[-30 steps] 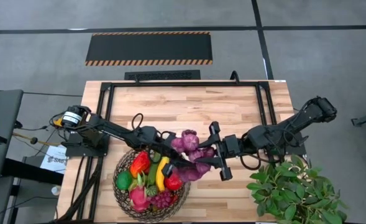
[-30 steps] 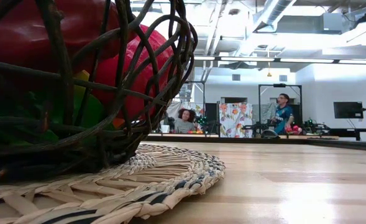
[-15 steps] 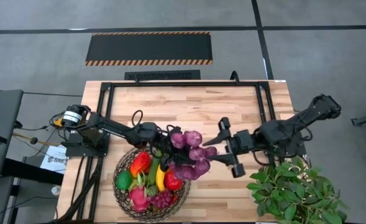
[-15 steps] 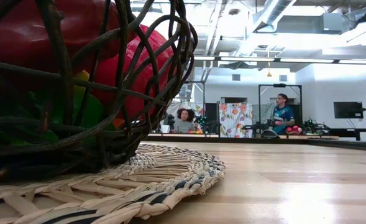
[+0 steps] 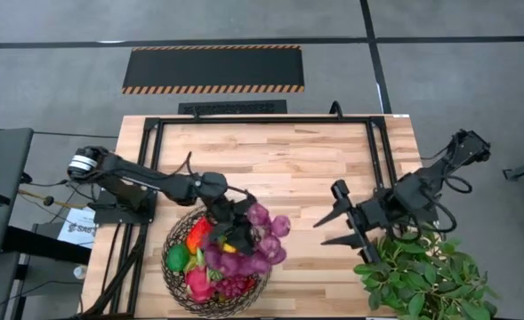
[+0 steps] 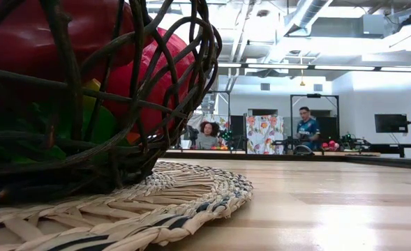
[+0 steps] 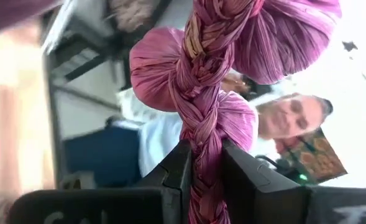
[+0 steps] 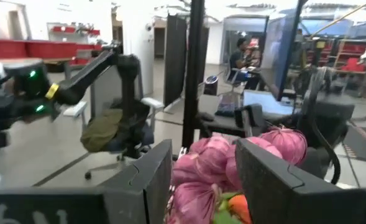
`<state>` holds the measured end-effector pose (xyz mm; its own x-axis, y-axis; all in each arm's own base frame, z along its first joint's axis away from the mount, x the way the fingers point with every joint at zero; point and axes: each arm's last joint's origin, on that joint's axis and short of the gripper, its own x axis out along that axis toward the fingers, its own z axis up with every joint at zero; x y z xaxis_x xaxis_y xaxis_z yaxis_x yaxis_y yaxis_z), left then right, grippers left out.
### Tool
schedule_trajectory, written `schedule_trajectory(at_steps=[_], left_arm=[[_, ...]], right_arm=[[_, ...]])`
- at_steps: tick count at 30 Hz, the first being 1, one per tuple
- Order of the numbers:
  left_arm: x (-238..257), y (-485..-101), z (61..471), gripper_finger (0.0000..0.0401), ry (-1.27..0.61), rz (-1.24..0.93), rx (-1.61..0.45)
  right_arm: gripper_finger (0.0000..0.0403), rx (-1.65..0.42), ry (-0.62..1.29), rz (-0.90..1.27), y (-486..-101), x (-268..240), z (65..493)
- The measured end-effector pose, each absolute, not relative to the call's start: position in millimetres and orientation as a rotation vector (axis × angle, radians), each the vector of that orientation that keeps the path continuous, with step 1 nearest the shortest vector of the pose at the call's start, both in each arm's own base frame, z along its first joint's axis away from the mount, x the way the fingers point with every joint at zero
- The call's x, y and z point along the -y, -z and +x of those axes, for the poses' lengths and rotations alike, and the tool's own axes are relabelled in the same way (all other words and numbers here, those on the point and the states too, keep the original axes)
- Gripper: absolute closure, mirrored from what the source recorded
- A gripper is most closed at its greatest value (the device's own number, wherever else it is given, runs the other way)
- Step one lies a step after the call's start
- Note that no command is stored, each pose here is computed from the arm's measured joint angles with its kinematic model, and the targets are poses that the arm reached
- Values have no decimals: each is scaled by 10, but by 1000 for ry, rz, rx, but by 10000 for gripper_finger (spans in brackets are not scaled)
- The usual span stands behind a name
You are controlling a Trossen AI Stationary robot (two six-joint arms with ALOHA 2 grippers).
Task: Build produce basket
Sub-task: Put the garlic into the woven basket
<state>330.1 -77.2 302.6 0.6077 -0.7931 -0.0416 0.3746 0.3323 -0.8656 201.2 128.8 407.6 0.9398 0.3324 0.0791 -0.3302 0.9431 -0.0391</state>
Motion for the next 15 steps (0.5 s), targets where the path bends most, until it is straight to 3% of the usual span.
schedule_trajectory(at_steps=[5, 11, 15], left_arm=[[703, -3056, 2976, 353, 501, -989, -688], [612, -2971, 2554, 353, 77, -728, -819], [684, -2909, 2438, 353, 2, -579, -879]], right_arm=[[205, 42, -349, -44, -3999, -1354, 2059], [210, -18, -339, -70, -3879, -1403, 2173], [210, -36, -328, -73, -3849, -1392, 2207]])
